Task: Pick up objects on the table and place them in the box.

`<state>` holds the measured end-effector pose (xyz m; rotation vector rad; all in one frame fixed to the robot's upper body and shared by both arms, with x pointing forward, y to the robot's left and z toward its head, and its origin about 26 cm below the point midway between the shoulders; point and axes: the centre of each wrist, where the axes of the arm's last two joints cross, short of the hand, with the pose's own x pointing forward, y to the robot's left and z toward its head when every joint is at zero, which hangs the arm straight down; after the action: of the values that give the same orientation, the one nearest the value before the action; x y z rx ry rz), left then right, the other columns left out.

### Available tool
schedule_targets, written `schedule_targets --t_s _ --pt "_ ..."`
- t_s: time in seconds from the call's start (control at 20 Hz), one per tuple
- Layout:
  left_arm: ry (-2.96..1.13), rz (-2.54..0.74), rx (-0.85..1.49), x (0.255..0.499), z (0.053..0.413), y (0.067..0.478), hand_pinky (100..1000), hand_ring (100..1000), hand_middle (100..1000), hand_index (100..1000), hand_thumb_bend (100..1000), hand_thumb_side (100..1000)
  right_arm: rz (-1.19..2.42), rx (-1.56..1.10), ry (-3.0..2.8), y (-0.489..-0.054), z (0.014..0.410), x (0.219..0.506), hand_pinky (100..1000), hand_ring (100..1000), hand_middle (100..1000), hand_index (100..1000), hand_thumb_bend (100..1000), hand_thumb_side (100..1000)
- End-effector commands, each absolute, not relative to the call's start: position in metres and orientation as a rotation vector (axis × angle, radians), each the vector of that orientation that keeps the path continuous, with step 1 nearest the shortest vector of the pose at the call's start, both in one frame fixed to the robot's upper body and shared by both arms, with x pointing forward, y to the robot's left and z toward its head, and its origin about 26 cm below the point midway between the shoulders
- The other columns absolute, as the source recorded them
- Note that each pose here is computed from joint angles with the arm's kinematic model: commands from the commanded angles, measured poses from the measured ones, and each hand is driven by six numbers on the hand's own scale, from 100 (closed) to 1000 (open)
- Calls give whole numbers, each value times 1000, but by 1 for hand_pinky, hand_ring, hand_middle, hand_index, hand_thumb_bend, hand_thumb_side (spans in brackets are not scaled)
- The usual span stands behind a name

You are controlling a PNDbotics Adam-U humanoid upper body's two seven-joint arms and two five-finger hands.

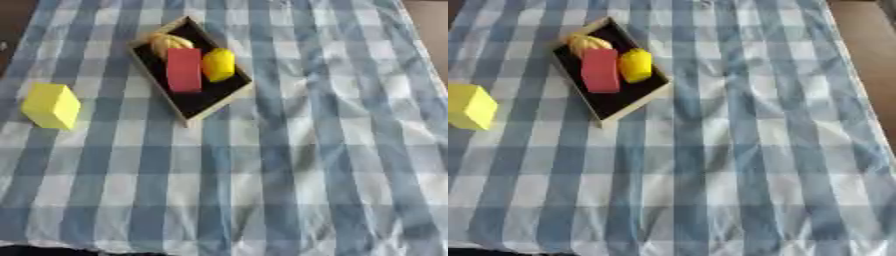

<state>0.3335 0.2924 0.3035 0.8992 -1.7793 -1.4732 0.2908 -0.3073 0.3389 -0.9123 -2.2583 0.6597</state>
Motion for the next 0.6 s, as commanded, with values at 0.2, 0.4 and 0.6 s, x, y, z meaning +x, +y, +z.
schedule_targets --t_s 0.2,0.4,0.6 --pt "-1466 -1657 923 345 301 314 968 917 860 947 750 100 640 -952 -2263 -310 348 284 955 912 810 871 100 473" --pt "-1357 -1666 870 357 283 324 967 919 861 942 751 100 627 -940 -2251 -309 345 285 956 911 808 866 100 490" --pt "-1284 -1644 837 370 268 333 965 924 862 940 714 100 613 -934 -2243 -310 342 286 956 908 806 861 100 497"
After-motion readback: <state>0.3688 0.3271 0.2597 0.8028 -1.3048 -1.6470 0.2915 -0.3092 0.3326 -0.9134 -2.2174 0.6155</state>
